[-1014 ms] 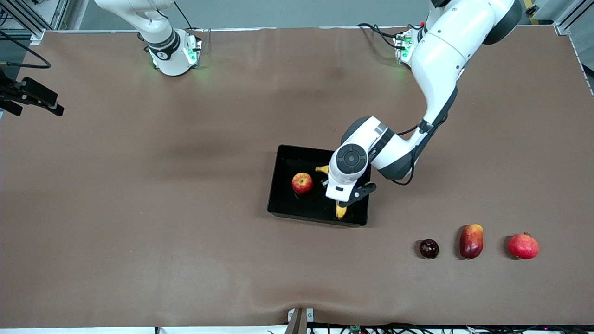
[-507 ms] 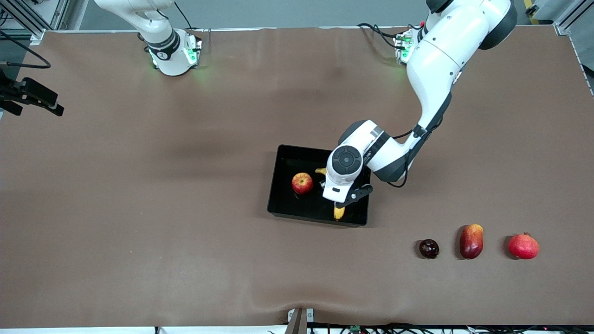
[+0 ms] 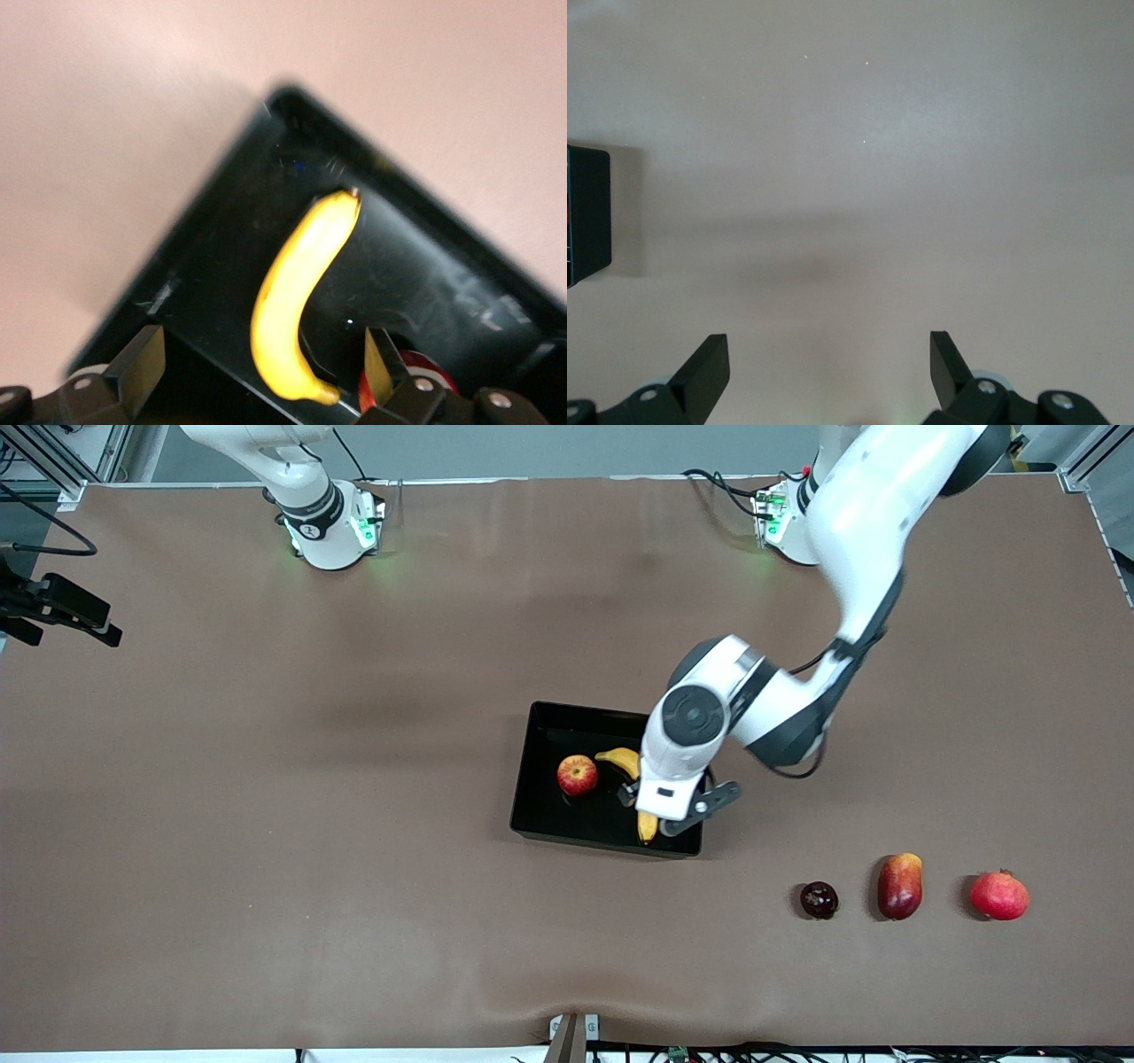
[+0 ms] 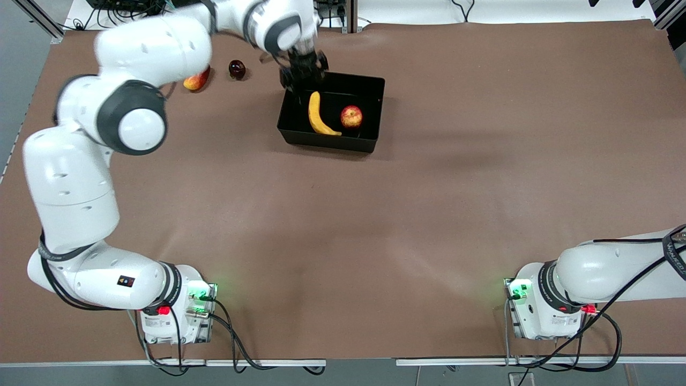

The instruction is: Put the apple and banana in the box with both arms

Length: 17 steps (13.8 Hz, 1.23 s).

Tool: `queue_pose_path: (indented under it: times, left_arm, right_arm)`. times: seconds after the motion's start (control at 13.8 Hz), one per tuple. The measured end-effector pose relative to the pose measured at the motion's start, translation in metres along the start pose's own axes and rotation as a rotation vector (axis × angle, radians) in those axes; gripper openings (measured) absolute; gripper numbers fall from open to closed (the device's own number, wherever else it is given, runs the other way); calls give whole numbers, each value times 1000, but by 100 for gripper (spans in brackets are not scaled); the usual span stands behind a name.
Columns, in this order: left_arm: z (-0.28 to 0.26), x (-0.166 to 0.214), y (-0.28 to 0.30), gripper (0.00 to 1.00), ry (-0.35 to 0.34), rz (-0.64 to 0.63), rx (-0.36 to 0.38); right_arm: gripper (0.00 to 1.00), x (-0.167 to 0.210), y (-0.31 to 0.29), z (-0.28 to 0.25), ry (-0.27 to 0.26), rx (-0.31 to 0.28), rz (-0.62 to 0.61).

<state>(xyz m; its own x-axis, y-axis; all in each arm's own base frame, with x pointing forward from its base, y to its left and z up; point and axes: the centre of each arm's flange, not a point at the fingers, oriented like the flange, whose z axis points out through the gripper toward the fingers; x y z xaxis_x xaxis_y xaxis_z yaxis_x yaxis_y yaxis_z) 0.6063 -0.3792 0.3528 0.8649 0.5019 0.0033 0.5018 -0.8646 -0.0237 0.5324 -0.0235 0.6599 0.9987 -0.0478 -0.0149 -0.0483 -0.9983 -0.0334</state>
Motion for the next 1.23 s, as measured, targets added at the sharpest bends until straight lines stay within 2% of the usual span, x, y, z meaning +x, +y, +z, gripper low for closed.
queue_pose_path:
  times: [0.22,0.58,0.72,0.94,1.23]
  left_arm:
    - [-96,13,-34,100,78,-17,-6]
    - [-177,71,-116,100,136,45,32]
    - [-203,90,-154,100,131,83,52]
    - [-237,113,-215,100,85,147,69]
    - [-264,126,-271,100,41,197,72]
  right_arm:
    - [100,0,0,0,0,0,0]
    - [100,0,0,0,0,0,0]
    - [100,0,0,0,0,0,0]
    - [100,0,0,0,0,0,0]
    - [100,0,0,0,0,0,0]
